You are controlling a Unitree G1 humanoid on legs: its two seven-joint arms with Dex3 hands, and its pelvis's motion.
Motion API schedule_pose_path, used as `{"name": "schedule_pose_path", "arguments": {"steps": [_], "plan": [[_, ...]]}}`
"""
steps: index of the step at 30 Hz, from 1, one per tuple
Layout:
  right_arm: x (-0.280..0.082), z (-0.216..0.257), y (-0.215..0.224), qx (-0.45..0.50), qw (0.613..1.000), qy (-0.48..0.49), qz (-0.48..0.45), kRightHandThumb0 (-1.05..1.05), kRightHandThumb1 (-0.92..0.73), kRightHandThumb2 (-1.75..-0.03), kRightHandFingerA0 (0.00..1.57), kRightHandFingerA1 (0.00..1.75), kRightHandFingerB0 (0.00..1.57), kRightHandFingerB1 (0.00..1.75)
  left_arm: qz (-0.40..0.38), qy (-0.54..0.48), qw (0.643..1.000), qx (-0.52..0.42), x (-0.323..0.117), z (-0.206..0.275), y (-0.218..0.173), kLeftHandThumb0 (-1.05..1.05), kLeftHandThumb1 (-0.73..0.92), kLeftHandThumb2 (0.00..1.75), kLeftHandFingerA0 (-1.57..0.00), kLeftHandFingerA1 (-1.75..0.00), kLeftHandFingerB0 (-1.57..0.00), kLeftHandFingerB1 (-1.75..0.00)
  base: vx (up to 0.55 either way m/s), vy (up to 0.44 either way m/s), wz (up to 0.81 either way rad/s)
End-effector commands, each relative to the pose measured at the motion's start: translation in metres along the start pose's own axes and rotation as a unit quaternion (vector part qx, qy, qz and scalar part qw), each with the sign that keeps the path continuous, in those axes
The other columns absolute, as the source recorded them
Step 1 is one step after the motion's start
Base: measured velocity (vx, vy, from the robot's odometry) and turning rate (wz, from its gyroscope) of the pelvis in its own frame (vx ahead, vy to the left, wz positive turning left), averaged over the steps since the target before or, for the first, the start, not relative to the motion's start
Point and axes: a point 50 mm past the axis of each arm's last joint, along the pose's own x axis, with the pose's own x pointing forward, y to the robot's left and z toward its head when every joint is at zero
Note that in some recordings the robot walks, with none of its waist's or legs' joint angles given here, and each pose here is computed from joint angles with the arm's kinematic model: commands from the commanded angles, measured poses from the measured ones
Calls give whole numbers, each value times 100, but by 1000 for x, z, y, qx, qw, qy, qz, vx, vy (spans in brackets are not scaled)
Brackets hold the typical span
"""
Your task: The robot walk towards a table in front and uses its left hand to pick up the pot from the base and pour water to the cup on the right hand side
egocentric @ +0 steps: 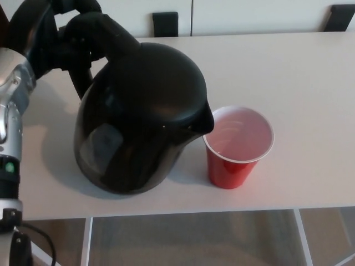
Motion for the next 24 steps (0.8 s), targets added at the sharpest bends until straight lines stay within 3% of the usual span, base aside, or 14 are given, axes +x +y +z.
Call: {"name": "schedule_pose_path", "arguments": {"steps": [1, 6, 11, 12, 13, 14, 15, 16, 18, 24], "plan": [[-1, 6, -4, -16, 1000, -7, -6, -15, -56, -56, 59, 49, 43, 41, 25, -28, 999, -22, 2, 24, 5, -1, 66, 54, -75, -175, -53, -175, 0, 0, 0], [-1, 7, -5, -6, 1000, -10, 18, -17, -61, -60, 49, 50, 39, 42, 54, -52, 997, -23, 3, 35, 6, -2, 67, 54, -76, -175, -53, -175, 0, 0, 0], [2, 7, -6, 2, 1000, -1, 13, -16, -61, -60, 50, 50, 40, 43, 71, -74, 995, 5, 3, 41, 3, -3, 67, 53, -75, -175, -51, -175, 0, 0, 0], [4, 7, -7, 6, 1000, 1, 12, -16, -61, -60, 51, 51, 40, 43, 79, -87, 993, 33, 4, 43, 0, -12, 70, 52, -72, -175, -57, -164, 0, 0, 0], [4, 7, -7, 9, 1000, 2, 12, -15, -61, -60, 50, 51, 39, 42, 84, -97, 990, 59, 4, 45, -2, -11, 67, 56, -84, -167, -55, -162, 0, 0, 0], [5, 8, -7, 9, 1000, 1, 13, -15, -61, -60, 50, 51, 39, 42, 85, -99, 989, 66, 4, 46, -3, -11, 67, 56, -84, -167, -55, -162, 0, 0, 0], [5, 8, -7, 6, 1000, 2, 10, -15, -61, -60, 51, 50, 40, 42, 85, -104, 987, 89, 5, 46, -6, -17, 67, 59, -86, -152, -51, -160, 0, 0, 0], [5, 8, -7, 4, 1000, 1, 12, -15, -62, -60, 50, 50, 38, 42, 83, -113, 984, 113, 5, 48, -9, -19, 69, 58, -77, -158, -56, -150, 0, 0, 0], [5, 8, -8, 0, 1000, 1, 13, -17, -62, -61, 50, 50, 39, 42, 84, -123, 979, 138, 4, 49, -11, -16, 68, 59, -81, -159, -57, -149, 0, 0, 0], [8, 14, -5, 4, 1000, -7, 16, -12, -60, -57, 55, 51, 42, 43, 109, -178, 937, 279, 4, 64, -29, -5, 69, 53, -66, -175, -46, -162, 0, 0, 0]]}}
